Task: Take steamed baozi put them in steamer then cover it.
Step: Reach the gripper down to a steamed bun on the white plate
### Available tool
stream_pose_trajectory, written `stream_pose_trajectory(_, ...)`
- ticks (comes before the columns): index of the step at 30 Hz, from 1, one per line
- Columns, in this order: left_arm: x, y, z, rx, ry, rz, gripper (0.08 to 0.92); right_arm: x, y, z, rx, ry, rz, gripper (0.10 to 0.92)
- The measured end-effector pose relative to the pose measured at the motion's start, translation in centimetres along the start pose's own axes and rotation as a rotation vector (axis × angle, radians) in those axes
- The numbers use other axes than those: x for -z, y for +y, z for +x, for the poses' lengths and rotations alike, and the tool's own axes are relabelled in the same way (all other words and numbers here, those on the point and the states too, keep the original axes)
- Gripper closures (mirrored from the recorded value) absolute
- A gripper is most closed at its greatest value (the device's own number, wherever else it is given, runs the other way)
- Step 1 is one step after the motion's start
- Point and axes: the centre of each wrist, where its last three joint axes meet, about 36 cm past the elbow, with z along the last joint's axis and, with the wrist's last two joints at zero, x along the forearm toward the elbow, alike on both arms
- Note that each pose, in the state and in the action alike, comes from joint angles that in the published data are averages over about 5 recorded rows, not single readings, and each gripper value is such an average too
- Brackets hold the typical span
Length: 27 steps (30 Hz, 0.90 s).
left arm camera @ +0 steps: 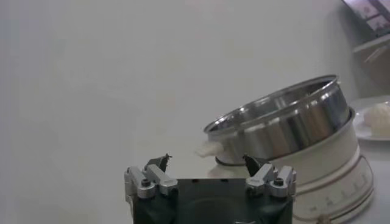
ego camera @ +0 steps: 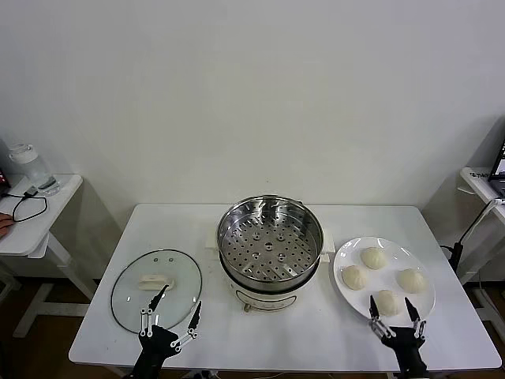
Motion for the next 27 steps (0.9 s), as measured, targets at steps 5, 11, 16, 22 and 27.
stream_pose_trajectory(5,0.3,-0.2,0.0,0.000,-0.009,0.001,0.177,2.2,-0.8,-5.3,0.001,-0.009,0.007,0.200)
stream_pose_trajectory(11,0.7,-0.5,-0.1,0.006,-0.021,0.006,0.177,5.6,-2.4,-13.8,0.080,0.009,0.054,0.200)
stream_pose_trajectory(16,1.0,-0.5,0.0,0.003,-0.029,0.002,0.177,8.2,-4.7,-19.9,0.231,0.056,0.150,0.200)
stream_pose_trajectory(22,1.2,-0.3,-0.1,0.002,-0.036,-0.005,0.177,11.6,-8.0,-25.6,0.502,0.137,0.348,0.200)
stream_pose_trajectory(27,1.2,-0.3,-0.2,0.008,-0.036,-0.005,0.177,14.8,-9.8,-29.3,0.753,0.234,0.539,0.200)
